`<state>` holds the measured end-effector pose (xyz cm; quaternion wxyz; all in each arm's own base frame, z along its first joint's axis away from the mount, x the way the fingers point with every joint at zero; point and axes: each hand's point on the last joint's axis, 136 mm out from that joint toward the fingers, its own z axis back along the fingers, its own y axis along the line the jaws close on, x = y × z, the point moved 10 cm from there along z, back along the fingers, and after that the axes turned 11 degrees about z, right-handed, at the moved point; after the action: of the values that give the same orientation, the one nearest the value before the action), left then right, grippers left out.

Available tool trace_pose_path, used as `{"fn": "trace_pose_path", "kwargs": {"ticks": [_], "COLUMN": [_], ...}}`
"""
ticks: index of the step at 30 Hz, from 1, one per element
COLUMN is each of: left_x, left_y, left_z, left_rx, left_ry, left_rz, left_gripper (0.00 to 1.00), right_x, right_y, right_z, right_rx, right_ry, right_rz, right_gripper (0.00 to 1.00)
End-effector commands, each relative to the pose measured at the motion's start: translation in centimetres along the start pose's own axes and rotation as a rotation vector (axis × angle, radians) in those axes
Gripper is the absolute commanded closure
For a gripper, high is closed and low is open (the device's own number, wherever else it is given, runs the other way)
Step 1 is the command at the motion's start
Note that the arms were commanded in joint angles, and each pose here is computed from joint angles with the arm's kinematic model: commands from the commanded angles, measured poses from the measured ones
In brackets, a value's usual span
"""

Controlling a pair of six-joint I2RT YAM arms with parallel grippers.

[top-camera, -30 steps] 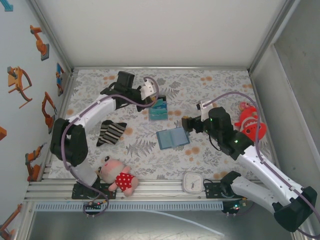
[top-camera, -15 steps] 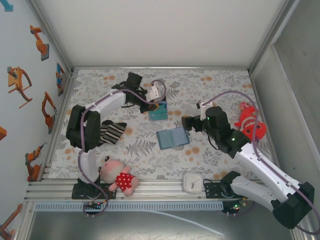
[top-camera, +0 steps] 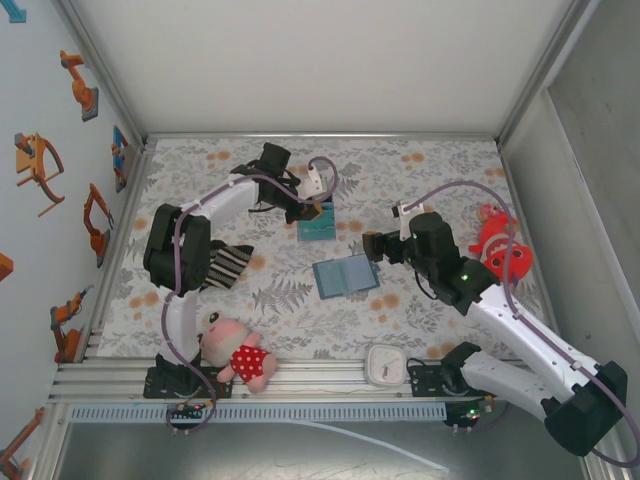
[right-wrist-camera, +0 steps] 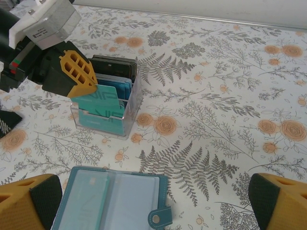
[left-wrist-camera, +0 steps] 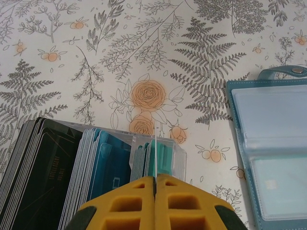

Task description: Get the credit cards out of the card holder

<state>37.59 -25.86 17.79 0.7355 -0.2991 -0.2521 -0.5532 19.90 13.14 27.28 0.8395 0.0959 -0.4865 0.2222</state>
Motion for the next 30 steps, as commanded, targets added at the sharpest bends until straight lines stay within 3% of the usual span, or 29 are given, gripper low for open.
{"fn": "trace_pose_path", "kwargs": {"ticks": [1, 8, 10, 14, 20, 26, 30], "left_x": [0.0, -0.1, -0.1, -0.2, 0.5, 1.8, 1.4], "left_y": [-0.3, -0.1, 0.0, 0.0, -0.4, -1.8, -3.0], "left_z": [-0.6, -1.0, -1.0, -1.0, 0.1, 2.7, 4.5], "left_rx": [-0.058, -0.064, -0.061, -0.058, -0.053, -0.002, 0.117], "left_ry": [0.008, 0.022, 0.025, 0.035, 0.034, -0.008, -0.054], "left_rz": [-0.004, 0.009, 0.018, 0.028, 0.026, 0.044, 0.107], "left_gripper": [1.0, 0.99, 0.95, 0.73, 0.66, 0.55, 0.47], "right_x": [-0.2, -0.2, -0.3, -0.2, -0.2, -0.6, -1.2], "right_y": [-0.2, -0.1, -0.1, 0.0, 0.3, 0.8, 1.5], "right_z": [0.0, 0.1, 0.1, 0.0, -0.4, -1.7, -2.6], "right_rx": [-0.013, -0.007, -0.005, 0.009, 0.037, 0.064, 0.083], "right_ry": [-0.003, -0.002, 0.0, 0.01, 0.056, 0.16, 0.244], "right_rz": [-0.014, -0.016, -0.017, -0.019, -0.021, -0.039, -0.052], "right_gripper": [0.01, 0.01, 0.01, 0.01, 0.01, 0.21, 0.3]}}
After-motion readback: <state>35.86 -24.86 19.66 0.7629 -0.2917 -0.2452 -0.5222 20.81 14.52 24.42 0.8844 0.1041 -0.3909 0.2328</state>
